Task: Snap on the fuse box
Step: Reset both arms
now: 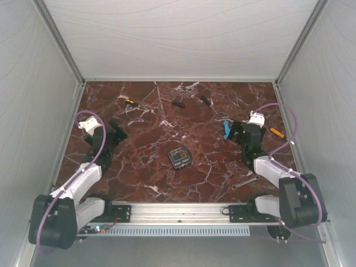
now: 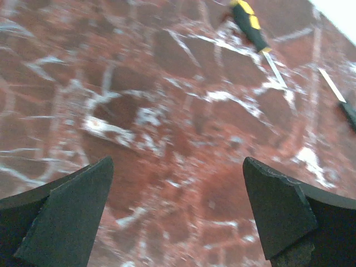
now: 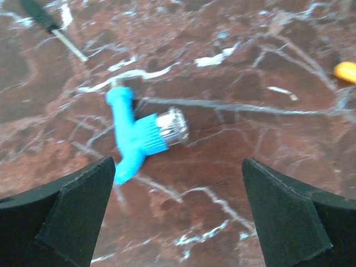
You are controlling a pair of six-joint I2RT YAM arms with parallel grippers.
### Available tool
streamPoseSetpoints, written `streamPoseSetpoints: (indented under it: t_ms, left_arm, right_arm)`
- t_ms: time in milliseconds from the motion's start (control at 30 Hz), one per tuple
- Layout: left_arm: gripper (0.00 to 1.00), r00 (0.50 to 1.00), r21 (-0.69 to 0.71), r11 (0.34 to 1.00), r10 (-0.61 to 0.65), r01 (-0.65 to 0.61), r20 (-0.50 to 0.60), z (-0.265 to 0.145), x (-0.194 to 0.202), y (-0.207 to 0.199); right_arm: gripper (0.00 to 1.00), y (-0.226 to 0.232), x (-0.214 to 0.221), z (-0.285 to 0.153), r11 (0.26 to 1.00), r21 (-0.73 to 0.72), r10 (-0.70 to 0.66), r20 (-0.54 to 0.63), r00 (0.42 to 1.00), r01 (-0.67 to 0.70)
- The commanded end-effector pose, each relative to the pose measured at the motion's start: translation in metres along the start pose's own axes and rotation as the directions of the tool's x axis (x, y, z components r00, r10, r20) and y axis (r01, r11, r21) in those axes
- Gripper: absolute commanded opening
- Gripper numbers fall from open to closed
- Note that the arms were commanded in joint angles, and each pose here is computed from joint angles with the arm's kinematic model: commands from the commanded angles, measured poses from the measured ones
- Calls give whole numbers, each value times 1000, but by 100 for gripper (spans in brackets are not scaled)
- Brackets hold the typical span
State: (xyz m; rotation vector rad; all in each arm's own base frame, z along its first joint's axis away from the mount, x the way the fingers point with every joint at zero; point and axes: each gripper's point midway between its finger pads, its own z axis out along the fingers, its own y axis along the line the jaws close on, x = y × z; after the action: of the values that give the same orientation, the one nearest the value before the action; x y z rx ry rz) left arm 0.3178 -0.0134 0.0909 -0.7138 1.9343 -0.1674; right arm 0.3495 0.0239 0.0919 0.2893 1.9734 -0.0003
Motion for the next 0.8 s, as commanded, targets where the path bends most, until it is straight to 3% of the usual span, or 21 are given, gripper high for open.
streamPoseSetpoints:
  t_ms: [0, 133, 167, 300, 500, 567, 767]
  left_arm:
    - [99, 969, -146, 985, 124, -94, 212, 11, -43, 35]
    - [99, 924, -91, 980, 198, -178, 328, 15, -39, 45]
    - [99, 890, -50, 983, 181, -177, 419, 12, -55, 37]
    - [99, 879, -21, 969, 231, -245, 417, 23, -60, 29]
    - [99, 855, 197, 931, 180, -309, 486, 21, -58, 7]
    - [100, 863, 285, 877, 233, -386, 449, 22, -39, -7]
    - [100, 877, 308, 852, 301, -423, 374, 48, -28, -18]
  right_arm:
    - [96, -33, -39, 10, 982, 180, -95, 209, 973, 57]
    - [98, -50, -26, 18, 967, 242, -138, 259, 956, 74]
    - [98, -46, -28, 18, 973, 220, -136, 276, 951, 75]
    - [98, -52, -24, 18, 992, 125, -69, 355, 932, 25]
    - [98, -25, -11, 39, 989, -23, -131, 293, 947, 144]
    - [98, -26, -8, 45, 991, -31, -117, 234, 965, 128]
    - [98, -26, -6, 47, 991, -41, -113, 227, 967, 125]
